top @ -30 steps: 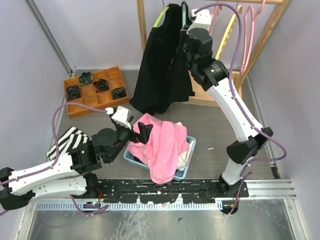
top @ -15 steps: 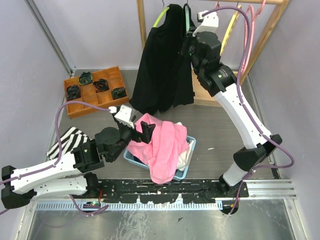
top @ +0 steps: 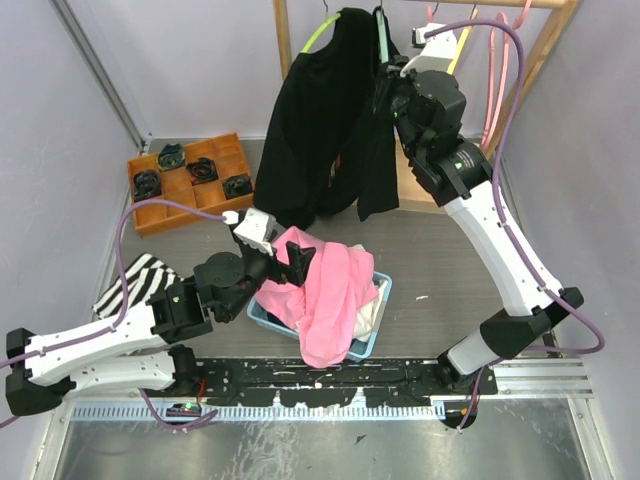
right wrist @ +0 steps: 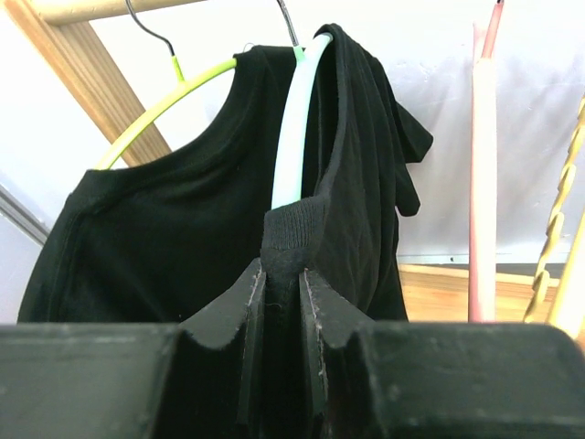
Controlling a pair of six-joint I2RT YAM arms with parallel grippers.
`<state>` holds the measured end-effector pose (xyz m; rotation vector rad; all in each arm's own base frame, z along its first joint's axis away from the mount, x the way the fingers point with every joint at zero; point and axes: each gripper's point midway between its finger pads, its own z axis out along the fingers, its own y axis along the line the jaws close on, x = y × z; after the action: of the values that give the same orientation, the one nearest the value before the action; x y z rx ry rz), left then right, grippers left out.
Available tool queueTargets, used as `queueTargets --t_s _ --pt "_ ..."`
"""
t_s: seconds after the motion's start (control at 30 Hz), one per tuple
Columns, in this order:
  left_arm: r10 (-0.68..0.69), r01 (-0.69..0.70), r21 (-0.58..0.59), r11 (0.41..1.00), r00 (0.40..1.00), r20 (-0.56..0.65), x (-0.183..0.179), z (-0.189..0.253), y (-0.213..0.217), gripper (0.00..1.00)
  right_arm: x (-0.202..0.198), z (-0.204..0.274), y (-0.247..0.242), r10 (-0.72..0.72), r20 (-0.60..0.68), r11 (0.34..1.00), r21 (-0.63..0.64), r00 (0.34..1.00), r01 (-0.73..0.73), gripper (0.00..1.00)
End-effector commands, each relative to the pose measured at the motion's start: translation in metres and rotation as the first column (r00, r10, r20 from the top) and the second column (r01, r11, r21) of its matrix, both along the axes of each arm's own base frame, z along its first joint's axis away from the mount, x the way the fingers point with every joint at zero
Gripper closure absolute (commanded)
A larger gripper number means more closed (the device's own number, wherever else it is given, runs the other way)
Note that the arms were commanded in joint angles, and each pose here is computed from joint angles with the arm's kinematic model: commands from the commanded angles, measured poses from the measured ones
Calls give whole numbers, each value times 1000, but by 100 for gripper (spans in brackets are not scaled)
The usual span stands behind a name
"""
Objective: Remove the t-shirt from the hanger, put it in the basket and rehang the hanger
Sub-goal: Pick up the hanger from the clothesline.
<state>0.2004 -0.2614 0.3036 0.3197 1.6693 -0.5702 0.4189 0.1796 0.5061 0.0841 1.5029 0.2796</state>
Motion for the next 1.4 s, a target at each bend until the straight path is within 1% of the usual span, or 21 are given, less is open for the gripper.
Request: queueTargets --t_s 0.0,0.43,0.7,0.9,1.17,1.37 --pt "-1 3 -74 997 1000 28 1 27 -3 2 -35 64 -14 25 187 994 96 982 -44 99" --pt "-24 26 -70 997 999 31 1 31 -13 2 -56 60 -23 42 202 994 91 978 -61 99" --pt "-49 53 -64 997 997 67 4 47 -25 2 -71 51 -27 71 207 993 77 976 -89 99" --pt "-59 66 -57 996 991 119 10 77 -37 2 -94 45 -33 100 223 989 88 970 -122 99" --pt "-73 89 -73 993 976 205 25 131 -52 2 -149 68 -53 152 347 974 106 926 -199 99" --pt "-84 108 -83 991 962 260 40 169 -61 2 -192 94 -65 201 449 958 97 871 -271 99"
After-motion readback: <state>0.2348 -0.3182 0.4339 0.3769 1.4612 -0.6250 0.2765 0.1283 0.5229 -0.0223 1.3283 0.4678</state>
